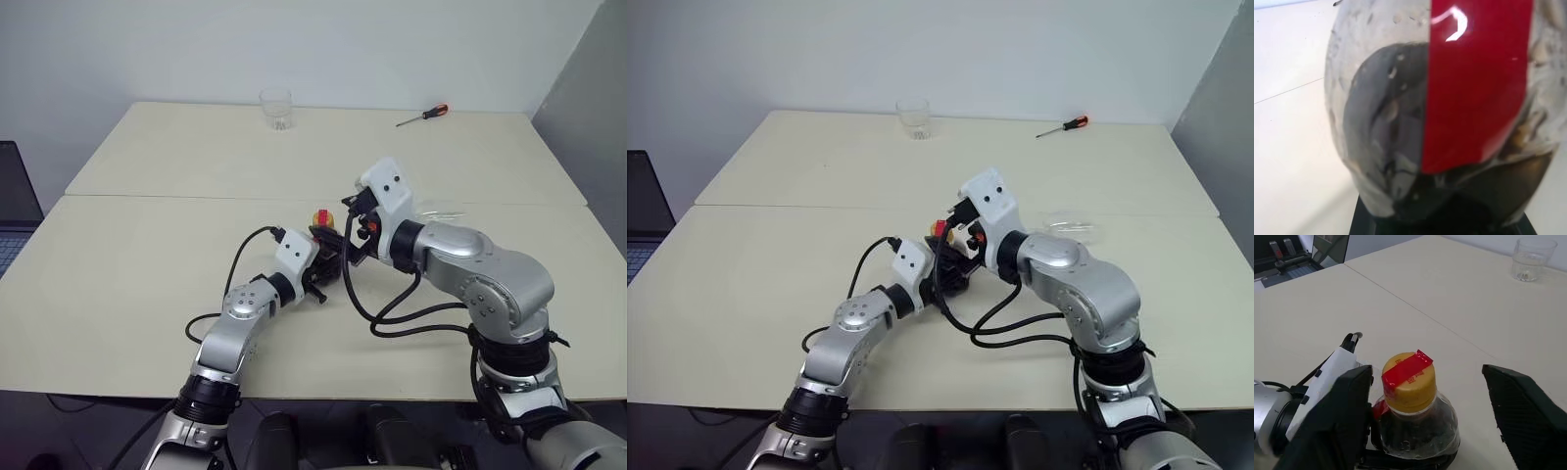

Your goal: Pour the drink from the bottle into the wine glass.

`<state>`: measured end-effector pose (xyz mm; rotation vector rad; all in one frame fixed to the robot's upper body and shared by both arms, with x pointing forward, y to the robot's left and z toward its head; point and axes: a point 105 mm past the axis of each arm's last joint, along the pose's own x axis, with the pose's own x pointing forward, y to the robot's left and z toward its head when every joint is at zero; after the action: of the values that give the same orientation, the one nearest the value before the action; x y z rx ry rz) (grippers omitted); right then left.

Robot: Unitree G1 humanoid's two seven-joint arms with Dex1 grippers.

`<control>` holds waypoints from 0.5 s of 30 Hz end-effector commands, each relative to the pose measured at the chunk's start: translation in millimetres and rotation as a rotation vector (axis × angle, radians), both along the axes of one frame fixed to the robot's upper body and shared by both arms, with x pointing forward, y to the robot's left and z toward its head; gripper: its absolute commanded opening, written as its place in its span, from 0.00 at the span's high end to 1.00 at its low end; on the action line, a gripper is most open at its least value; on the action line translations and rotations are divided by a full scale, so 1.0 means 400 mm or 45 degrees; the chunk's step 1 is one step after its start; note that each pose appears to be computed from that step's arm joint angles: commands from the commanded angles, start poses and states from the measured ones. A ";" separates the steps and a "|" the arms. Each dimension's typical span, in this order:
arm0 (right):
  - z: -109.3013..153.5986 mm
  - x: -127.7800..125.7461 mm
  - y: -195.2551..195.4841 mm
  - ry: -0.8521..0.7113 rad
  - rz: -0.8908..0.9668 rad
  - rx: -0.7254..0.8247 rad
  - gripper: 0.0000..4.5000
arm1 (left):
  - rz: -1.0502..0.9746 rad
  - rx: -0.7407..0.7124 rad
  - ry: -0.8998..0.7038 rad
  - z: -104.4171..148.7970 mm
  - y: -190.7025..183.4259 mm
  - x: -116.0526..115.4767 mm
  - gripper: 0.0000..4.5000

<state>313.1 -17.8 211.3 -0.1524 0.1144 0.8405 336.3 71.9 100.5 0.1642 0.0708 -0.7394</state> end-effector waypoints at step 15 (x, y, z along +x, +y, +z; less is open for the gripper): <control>0.001 -0.002 0.017 -0.022 0.075 0.028 0.72 | -0.012 -0.006 -0.043 0.019 -0.009 0.001 0.83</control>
<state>312.0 -9.7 209.5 -0.1443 0.1064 0.8820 337.2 72.2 100.2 0.1611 0.0713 -0.7328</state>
